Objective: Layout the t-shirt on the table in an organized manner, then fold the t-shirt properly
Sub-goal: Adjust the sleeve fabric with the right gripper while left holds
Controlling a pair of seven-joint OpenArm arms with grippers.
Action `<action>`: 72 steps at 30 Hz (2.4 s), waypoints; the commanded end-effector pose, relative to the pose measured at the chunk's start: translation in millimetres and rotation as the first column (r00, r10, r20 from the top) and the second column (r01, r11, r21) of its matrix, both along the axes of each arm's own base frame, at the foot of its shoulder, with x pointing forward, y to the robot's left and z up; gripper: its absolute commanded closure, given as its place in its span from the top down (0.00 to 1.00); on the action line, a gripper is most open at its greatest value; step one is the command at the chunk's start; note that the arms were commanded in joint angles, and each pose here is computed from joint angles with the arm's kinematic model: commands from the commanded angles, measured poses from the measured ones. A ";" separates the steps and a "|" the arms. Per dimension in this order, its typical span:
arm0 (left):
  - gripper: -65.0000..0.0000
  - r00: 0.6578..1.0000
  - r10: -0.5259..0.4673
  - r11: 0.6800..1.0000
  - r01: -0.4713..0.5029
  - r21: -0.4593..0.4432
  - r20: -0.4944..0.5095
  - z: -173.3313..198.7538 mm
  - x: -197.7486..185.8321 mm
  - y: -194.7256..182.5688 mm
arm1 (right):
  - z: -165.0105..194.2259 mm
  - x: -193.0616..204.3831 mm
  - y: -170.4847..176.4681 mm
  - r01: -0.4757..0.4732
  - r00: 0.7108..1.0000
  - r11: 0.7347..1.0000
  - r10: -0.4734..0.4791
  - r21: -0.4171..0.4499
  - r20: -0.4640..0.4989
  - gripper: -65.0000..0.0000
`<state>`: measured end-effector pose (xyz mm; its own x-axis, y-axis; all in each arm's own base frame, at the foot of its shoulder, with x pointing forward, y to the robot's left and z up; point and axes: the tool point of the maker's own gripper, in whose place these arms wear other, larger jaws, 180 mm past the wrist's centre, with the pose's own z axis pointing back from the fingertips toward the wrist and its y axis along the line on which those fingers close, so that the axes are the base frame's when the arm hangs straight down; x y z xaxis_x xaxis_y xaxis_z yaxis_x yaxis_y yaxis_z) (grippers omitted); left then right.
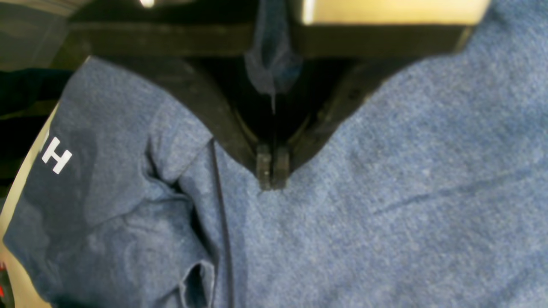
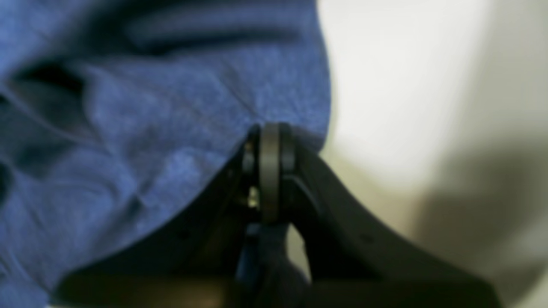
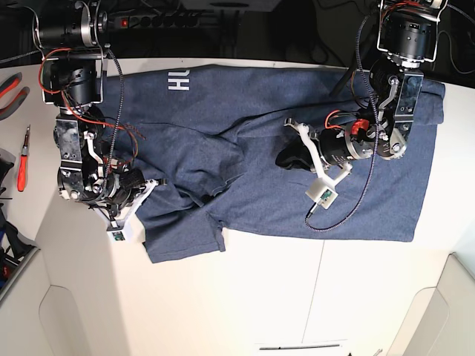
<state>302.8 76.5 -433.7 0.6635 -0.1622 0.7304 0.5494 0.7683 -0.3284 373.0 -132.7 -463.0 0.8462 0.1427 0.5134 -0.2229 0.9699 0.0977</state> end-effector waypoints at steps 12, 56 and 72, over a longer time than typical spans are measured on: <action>0.00 0.999 0.004 1.000 -0.002 -0.029 0.047 14.8 11.9 -1.0 | 43.2 63.7 -18.2 0.029 0.931 0.994 0.011 -0.107 0.364 0.00; 0.00 0.998 0.004 1.000 -0.003 -0.022 0.059 15.3 13.3 -0.1 | -13.6 -8.8 -11.5 -0.048 0.988 0.996 0.037 -0.072 -0.153 0.00; 0.00 0.998 0.004 1.000 -0.003 -0.022 0.058 15.2 13.1 -0.1 | 51.4 79.7 -50.2 0.142 0.879 0.955 -0.001 -0.260 0.477 0.00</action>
<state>304.5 76.9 -432.8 0.6557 -0.1647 0.7368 0.5526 0.7697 -0.3198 435.3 -181.3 -433.4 0.5795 0.2869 0.7628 -0.1232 0.9561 -0.2660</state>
